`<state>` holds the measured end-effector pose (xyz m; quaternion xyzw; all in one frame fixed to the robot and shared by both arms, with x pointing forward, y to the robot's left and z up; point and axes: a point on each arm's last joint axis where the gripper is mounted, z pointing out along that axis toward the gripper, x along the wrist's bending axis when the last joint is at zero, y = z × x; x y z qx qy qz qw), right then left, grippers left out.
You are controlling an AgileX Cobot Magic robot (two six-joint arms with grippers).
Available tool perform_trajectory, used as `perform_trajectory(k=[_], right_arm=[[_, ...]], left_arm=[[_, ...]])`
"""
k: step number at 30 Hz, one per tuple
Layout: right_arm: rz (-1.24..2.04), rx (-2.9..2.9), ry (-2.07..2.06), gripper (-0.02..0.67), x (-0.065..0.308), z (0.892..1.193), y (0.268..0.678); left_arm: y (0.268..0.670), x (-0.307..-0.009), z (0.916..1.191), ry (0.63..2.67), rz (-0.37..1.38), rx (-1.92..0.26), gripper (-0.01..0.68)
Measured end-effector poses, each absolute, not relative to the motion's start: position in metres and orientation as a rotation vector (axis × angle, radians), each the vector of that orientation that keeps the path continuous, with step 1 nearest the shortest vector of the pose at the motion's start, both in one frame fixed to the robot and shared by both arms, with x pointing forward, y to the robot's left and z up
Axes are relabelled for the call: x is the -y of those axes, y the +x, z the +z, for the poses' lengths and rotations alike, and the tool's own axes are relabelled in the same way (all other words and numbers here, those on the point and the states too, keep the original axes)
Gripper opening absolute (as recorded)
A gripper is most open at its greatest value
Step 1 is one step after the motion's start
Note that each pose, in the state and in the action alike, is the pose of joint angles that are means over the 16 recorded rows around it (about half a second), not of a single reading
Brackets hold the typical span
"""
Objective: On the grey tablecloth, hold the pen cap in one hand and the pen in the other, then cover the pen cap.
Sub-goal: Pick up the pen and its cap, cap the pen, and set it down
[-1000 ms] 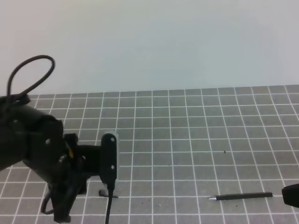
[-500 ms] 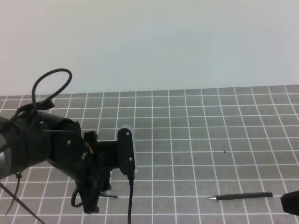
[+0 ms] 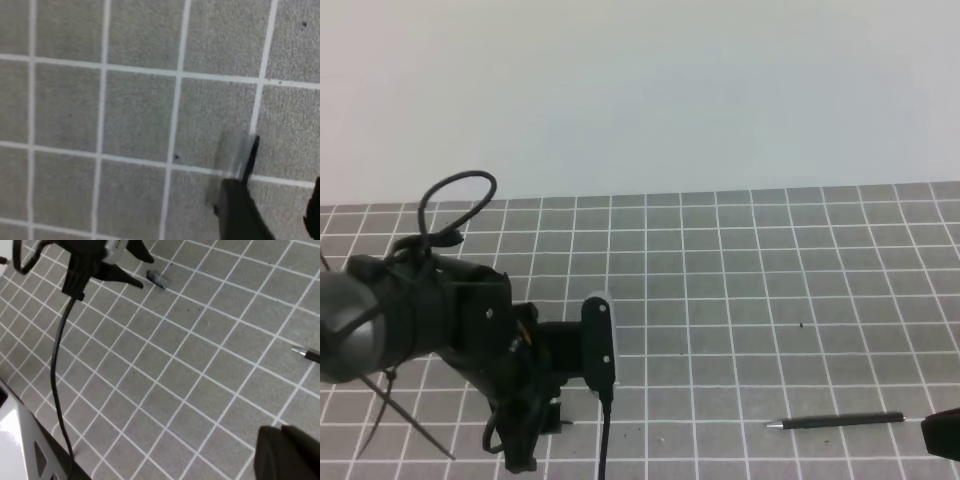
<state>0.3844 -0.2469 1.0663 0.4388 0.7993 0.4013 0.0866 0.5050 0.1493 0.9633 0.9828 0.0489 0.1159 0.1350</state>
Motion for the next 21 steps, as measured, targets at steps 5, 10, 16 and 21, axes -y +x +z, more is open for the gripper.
perform_trajectory(k=[5, 10, 16, 21], right_arm=[[1.196, -2.381, 1.307, 0.008, 0.247, 1.066, 0.384], [1.196, -2.381, 1.307, 0.008, 0.247, 1.066, 0.384], [1.196, -2.381, 1.307, 0.008, 0.247, 1.066, 0.384], [1.196, -2.381, 1.307, 0.008, 0.247, 1.066, 0.384]], left_arm=[[0.508, -0.149, 0.954, 2.871, 0.321, -0.119, 0.275], [0.510, -0.148, 0.945, 2.892, 0.310, -0.103, 0.270], [0.513, -0.148, 0.937, 2.907, 0.300, -0.093, 0.269], [0.513, -0.148, 0.933, 2.917, 0.287, -0.090, 0.246]])
